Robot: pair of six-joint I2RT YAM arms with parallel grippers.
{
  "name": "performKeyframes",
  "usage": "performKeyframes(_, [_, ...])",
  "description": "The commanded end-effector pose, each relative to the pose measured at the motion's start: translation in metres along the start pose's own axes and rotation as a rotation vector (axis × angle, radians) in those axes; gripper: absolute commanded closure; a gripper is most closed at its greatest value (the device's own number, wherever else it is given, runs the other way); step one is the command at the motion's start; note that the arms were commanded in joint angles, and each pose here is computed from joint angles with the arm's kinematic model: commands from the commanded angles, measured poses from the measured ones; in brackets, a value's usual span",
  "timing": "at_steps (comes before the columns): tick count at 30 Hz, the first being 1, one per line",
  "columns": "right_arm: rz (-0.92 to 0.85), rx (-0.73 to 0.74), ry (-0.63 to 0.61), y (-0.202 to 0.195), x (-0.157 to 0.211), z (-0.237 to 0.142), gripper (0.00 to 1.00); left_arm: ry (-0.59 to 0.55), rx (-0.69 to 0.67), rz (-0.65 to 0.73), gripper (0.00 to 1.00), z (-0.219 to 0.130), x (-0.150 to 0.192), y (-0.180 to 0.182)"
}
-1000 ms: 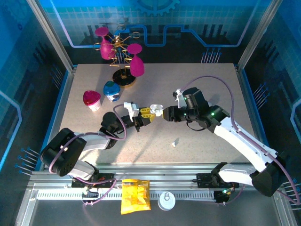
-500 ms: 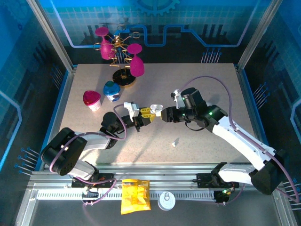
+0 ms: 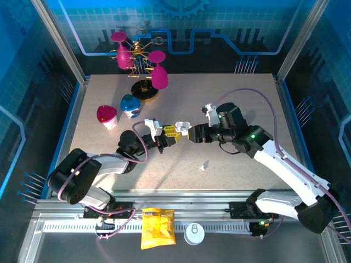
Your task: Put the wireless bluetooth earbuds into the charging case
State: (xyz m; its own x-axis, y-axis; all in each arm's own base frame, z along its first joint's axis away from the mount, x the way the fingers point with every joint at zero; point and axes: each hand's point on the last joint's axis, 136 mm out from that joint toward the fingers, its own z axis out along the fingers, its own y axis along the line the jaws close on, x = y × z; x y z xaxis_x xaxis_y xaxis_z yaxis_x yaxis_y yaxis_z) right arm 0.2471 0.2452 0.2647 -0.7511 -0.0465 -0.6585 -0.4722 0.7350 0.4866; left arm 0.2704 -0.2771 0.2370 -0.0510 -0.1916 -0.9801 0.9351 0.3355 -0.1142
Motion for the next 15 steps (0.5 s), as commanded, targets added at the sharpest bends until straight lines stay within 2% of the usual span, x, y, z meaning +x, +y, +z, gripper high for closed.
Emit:
performKeyframes(1, [-0.019,-0.004,-0.036,0.001,-0.008,-0.002,0.37,-0.053,0.047,0.033,1.00,0.003,-0.019,-0.010])
performKeyframes(4, [0.001,0.016,-0.037,-0.004,-0.009,0.000,0.38,-0.056,0.050,0.036,1.00,0.002,-0.020,-0.011])
performKeyframes(12, [0.163,0.068,-0.097,-0.036,-0.014,-0.006,0.50,-0.057,0.075,0.058,1.00,-0.003,-0.022,-0.020])
performKeyframes(15, [0.195,0.084,-0.068,-0.045,-0.009,-0.003,0.51,-0.063,0.085,0.064,1.00,-0.003,-0.025,-0.023])
